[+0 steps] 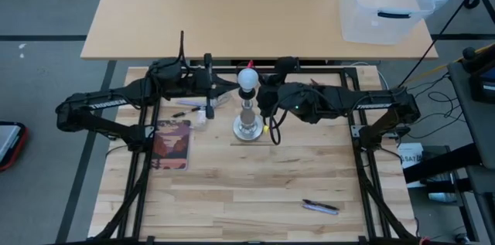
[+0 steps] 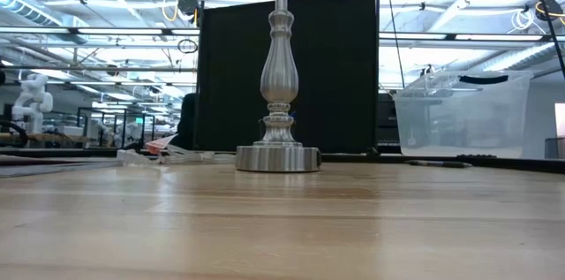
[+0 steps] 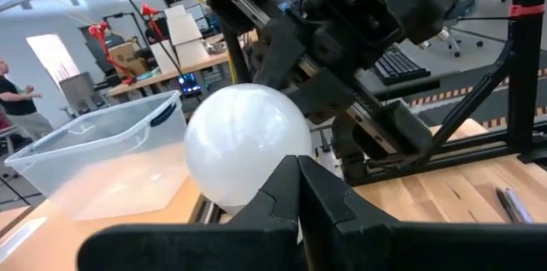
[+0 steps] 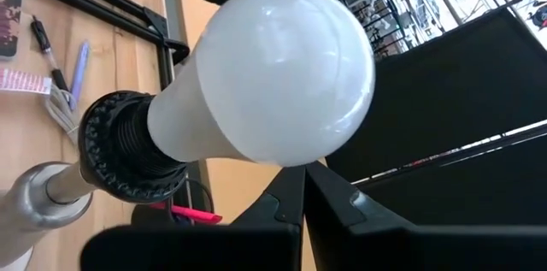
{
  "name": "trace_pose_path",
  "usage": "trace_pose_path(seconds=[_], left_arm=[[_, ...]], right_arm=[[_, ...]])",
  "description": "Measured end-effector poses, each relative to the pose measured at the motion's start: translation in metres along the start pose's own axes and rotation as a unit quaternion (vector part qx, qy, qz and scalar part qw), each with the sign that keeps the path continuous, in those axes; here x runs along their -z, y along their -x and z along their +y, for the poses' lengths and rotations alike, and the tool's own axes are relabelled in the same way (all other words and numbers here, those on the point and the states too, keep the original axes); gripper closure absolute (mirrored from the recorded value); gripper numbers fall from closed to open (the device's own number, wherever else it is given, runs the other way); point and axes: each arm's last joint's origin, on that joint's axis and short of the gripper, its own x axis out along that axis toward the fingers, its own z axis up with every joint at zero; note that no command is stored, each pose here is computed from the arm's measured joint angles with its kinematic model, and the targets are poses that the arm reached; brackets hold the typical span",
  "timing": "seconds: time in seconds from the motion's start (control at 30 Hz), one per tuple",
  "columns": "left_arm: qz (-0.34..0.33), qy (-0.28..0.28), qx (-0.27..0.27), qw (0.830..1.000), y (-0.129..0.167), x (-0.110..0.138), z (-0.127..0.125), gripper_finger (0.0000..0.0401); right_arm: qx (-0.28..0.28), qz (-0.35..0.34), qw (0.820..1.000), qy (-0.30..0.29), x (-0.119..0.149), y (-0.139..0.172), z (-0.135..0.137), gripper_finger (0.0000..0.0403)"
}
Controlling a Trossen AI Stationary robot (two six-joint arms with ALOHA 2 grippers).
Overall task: Screw lightbulb
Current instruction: Insert the lightbulb into the desk lamp
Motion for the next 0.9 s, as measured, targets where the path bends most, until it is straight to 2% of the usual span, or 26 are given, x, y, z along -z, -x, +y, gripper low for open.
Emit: trace_pose_path(seconds=[0.63, 0.9], left_arm=[[0.028, 0.013, -0.038, 0.999, 0.003, 0.008, 0.014, 0.0401], [0.064, 0.021, -0.036, 0.997, -0.013, 0.024, 0.014, 0.0401]], right_arm=[[-0.035, -0.023, 0.999, 0.015, -0.007, 0.015, 0.015, 0.0403], [-0.051, -0.031, 0.998, 0.029, -0.013, 0.022, 0.029, 0.0403]])
